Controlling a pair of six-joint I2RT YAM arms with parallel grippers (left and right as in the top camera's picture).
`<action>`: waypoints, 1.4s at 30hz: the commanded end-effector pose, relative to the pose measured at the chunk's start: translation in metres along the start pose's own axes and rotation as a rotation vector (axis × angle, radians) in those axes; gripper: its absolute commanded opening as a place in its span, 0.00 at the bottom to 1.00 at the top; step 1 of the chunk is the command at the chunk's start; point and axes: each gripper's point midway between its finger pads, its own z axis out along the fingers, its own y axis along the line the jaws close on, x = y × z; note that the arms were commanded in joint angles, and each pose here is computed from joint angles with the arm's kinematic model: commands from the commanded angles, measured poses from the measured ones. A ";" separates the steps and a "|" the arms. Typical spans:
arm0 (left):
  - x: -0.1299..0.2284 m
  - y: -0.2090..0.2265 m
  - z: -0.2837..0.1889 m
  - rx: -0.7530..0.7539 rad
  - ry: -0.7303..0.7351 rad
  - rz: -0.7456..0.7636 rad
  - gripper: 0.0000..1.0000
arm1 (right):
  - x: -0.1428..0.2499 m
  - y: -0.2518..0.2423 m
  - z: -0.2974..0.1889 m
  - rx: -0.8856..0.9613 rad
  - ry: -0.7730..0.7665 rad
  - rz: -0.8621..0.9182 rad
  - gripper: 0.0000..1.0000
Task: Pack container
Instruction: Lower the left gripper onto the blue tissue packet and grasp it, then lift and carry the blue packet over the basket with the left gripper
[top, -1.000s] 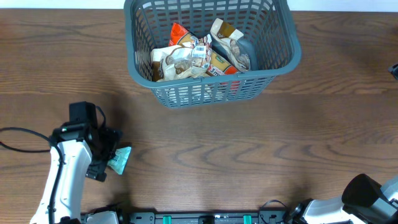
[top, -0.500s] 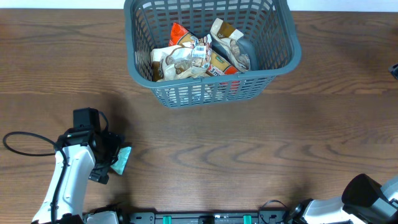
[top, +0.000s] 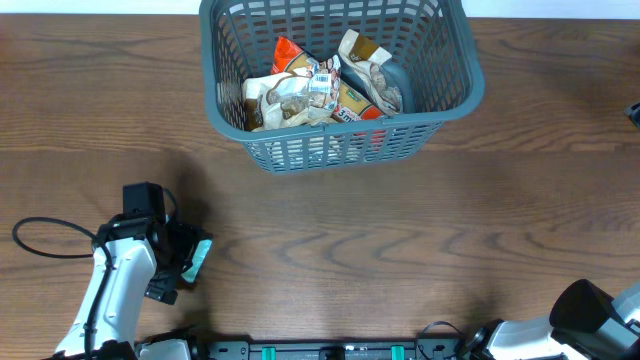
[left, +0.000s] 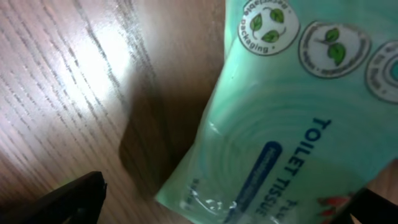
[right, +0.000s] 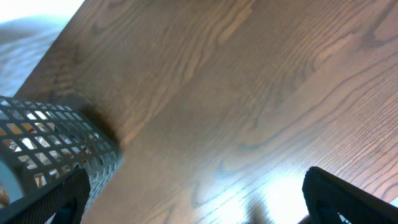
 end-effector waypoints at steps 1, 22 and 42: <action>-0.003 0.003 0.001 -0.009 -0.017 0.008 0.79 | -0.002 -0.002 -0.004 -0.002 -0.014 -0.007 0.99; -0.066 -0.128 -0.093 0.436 -0.305 0.287 0.06 | -0.002 -0.002 -0.004 -0.003 -0.014 -0.006 0.99; 0.032 -0.304 -0.463 1.331 -0.870 0.875 0.06 | -0.002 -0.001 -0.004 -0.003 -0.014 -0.006 0.99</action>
